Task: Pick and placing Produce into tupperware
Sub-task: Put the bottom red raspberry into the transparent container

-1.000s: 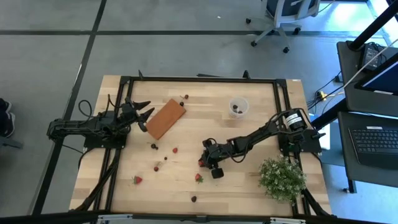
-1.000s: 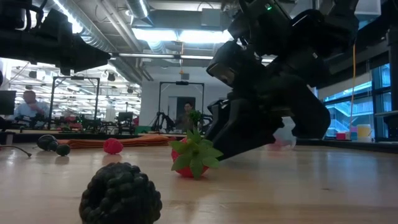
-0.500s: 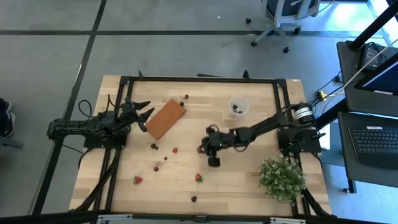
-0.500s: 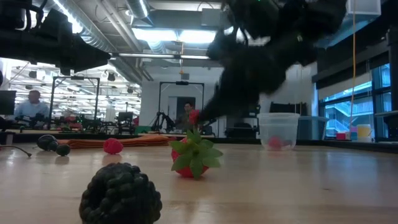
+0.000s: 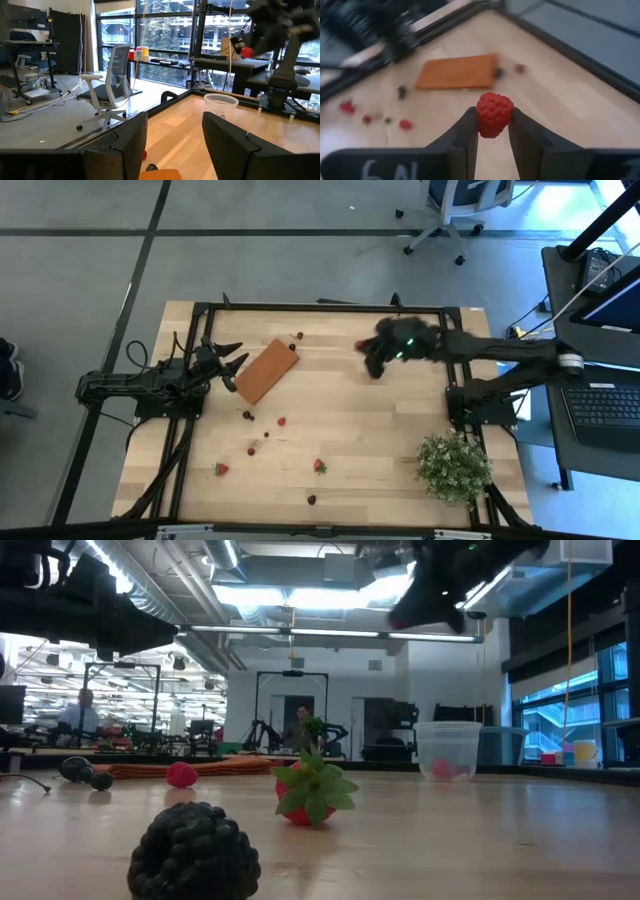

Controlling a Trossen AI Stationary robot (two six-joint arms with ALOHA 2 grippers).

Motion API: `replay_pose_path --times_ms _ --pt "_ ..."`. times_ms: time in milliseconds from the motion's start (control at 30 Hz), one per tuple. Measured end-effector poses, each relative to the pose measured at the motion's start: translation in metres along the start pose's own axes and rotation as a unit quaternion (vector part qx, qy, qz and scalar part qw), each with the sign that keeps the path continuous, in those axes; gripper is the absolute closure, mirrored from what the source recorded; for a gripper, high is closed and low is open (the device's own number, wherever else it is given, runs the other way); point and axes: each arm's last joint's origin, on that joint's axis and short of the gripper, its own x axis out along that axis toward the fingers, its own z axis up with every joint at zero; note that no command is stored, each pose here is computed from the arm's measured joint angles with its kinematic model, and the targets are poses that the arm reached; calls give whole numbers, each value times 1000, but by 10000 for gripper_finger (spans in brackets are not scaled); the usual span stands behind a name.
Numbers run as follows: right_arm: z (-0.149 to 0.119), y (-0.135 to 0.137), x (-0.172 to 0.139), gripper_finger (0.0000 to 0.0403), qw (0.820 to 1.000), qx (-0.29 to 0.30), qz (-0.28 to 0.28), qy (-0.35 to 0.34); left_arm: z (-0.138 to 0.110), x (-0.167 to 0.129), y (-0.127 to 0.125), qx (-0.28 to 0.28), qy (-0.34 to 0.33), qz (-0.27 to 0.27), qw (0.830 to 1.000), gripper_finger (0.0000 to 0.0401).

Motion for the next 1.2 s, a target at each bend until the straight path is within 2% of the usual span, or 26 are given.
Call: replay_pose_path --times_ms 100,200,400,533,700,867,1100,1200 --pt "14 -13 -22 307 999 32 -35 13 0 0 0 1 0 0 1000 217" --pt "25 -20 -35 307 996 35 -69 49 0 0 0 1 0 0 1000 217" --pt "42 -36 -35 307 977 50 -146 147 0 0 0 1 0 0 1000 217" --pt "44 -49 -16 307 955 60 -190 222 0 0 0 1 0 0 1000 217" --pt "38 -62 19 307 939 52 -174 292 0 0 0 1 0 0 1000 217" --pt "23 -72 52 308 914 39 -183 359 0 0 0 0 0 0 1000 217" --pt "3 -82 87 308 888 34 -195 414 0 0 0 0 0 0 1000 217" --pt "-2 -86 97 308 883 36 -199 423 0 0 0 0 0 0 1000 217"
